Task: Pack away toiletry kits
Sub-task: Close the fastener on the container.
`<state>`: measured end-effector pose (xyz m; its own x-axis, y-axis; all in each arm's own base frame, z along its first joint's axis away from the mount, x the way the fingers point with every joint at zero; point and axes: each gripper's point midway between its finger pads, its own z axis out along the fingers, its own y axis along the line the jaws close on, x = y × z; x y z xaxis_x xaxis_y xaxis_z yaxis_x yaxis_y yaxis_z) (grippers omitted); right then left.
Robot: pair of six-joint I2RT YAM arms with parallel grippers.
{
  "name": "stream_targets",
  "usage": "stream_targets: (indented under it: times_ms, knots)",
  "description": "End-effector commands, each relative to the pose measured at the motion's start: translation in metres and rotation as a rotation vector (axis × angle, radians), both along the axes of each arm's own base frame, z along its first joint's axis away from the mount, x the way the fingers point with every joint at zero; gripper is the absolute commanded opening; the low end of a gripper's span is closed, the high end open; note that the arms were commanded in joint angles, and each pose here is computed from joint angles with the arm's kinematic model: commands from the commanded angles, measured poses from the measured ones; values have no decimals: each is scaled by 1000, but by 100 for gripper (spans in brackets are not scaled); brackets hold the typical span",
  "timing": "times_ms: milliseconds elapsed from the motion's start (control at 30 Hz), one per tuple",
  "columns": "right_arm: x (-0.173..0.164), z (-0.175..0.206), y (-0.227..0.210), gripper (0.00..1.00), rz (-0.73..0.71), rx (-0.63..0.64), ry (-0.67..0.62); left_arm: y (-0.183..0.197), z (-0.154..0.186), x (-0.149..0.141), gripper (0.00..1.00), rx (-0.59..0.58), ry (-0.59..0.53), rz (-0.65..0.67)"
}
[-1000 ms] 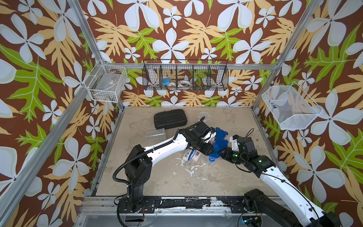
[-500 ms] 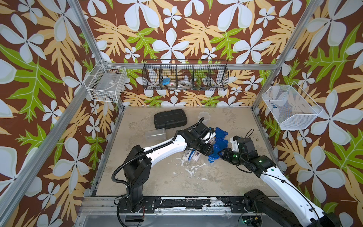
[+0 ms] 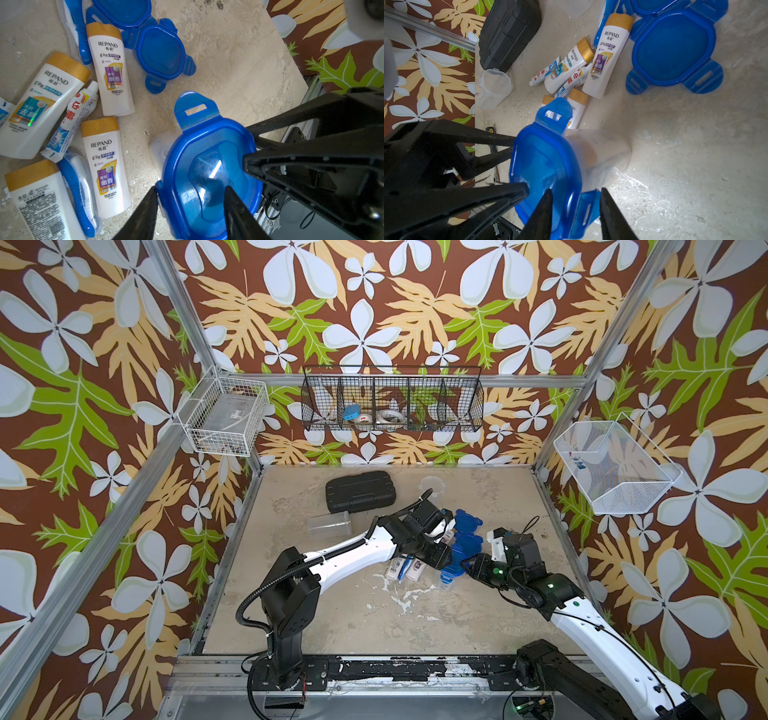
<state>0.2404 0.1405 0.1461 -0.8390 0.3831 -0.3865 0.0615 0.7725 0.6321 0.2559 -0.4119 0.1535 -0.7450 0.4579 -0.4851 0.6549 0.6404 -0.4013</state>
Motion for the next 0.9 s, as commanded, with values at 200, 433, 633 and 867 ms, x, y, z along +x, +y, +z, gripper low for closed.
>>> stream_targets:
  times_ms: [200,433,633,867]
  knots:
    - [-25,-22,14,36,79,63,133,-1,-18,-39,51,29,138,-63]
    - [-28,-27,19,36,95,92,150,-6,-22,-47,50,20,177,-60]
    - [-27,-25,20,40,93,103,134,-6,-25,-54,49,20,210,-41]
    - [-23,-16,13,44,95,36,109,3,-25,-53,47,49,193,-14]
